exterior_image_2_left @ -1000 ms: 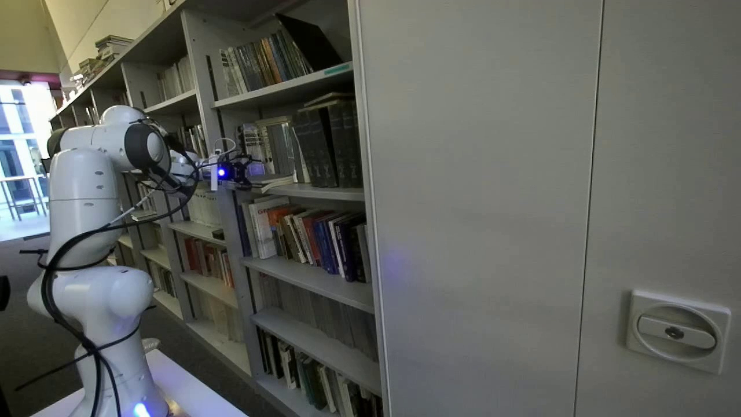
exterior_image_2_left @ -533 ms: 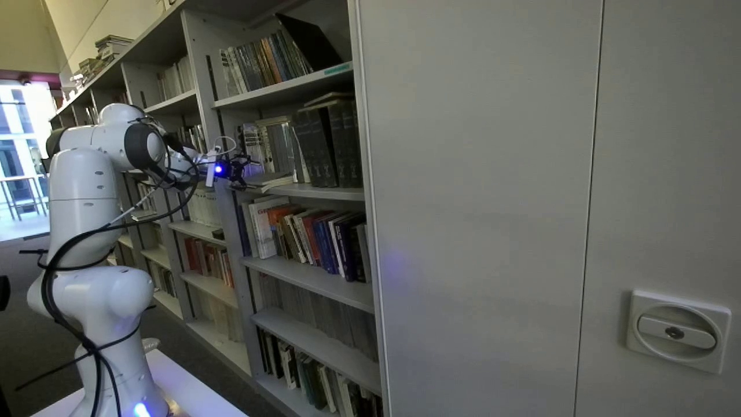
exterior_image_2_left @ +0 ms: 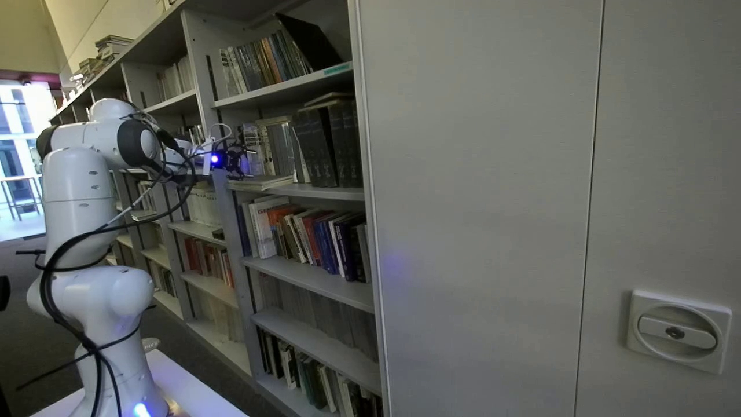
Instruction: Remove a book from the top of the upright books and put it on top of the books stacked on the book shelf
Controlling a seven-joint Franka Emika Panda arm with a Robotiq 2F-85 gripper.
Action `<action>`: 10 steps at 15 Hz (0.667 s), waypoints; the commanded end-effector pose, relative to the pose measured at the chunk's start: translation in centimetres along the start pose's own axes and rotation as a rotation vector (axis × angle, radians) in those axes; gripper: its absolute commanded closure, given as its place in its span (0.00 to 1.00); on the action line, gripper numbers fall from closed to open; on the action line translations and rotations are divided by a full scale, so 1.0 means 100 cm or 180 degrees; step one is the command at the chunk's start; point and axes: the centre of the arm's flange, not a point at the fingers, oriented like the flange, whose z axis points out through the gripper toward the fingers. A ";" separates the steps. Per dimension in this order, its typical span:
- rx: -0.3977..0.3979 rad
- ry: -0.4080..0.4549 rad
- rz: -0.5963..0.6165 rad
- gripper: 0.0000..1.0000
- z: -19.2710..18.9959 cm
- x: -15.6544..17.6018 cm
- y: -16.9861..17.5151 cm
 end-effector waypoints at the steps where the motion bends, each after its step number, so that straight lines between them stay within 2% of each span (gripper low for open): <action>1: -0.0212 0.0064 -0.0080 0.00 -0.010 -0.018 0.035; 8: -0.0267 0.0012 -0.0276 0.00 -0.020 -0.043 0.066; 10: -0.0257 0.0019 -0.0451 0.00 -0.024 -0.052 0.069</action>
